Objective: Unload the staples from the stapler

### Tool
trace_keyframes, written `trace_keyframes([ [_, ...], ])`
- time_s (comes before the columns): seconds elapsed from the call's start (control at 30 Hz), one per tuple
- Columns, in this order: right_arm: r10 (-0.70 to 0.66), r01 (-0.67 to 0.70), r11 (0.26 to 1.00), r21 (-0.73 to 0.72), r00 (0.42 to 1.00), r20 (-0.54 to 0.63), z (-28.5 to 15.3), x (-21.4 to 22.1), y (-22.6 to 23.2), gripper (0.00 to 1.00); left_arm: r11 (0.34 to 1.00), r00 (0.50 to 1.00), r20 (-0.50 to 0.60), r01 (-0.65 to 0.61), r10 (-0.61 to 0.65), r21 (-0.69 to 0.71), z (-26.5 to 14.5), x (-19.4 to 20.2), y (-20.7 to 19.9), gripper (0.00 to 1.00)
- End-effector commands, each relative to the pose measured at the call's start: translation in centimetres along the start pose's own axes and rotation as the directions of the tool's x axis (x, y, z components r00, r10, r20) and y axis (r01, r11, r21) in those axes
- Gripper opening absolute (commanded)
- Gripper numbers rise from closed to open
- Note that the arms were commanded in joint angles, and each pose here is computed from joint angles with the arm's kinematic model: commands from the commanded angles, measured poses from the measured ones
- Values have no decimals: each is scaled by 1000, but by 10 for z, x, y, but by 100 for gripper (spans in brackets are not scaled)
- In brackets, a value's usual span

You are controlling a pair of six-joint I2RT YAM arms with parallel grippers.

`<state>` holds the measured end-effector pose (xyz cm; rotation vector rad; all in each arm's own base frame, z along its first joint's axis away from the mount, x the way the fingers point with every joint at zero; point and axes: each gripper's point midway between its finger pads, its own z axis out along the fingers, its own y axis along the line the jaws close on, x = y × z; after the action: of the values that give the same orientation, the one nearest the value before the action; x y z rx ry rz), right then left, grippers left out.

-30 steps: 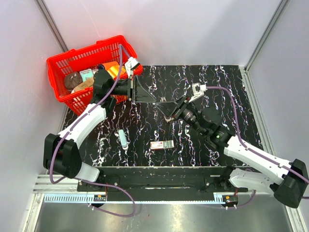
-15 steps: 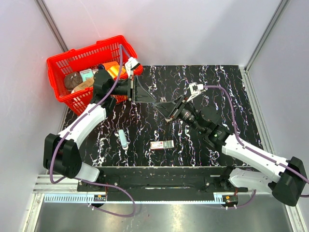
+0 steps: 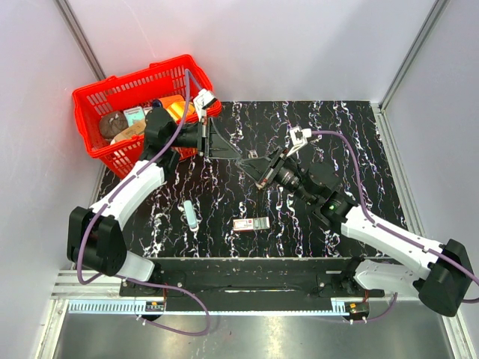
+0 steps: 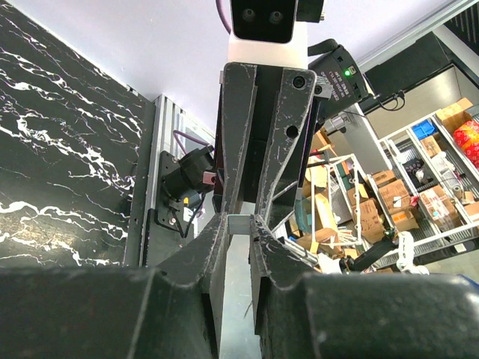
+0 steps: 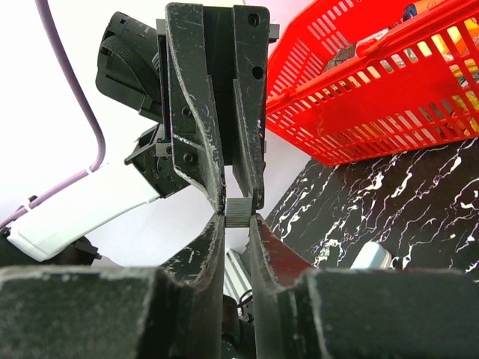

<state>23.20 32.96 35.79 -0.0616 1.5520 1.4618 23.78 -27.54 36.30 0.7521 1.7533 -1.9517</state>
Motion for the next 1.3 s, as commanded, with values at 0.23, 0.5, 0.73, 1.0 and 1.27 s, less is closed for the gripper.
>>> trace_keyframes([
  [0.23,-60,61,998,31,998,-21,-5,-9,3,15,992,996,-34,-84,81,-91,-9,-3,3,52],
  [0.5,-64,103,967,233,983,-171,-41,30,-51,14,872,979,-51,-199,198,-448,-58,-27,62,79],
  [0.73,70,155,850,503,914,-400,-78,97,-131,6,666,963,-229,-266,145,-697,-105,10,130,74],
  [1.0,120,333,663,670,837,-534,-111,154,-188,3,564,918,-390,-361,74,-743,-137,44,146,73],
  [1.27,105,417,575,704,816,-569,-115,167,-212,6,571,916,-398,-352,48,-742,-138,60,145,72],
])
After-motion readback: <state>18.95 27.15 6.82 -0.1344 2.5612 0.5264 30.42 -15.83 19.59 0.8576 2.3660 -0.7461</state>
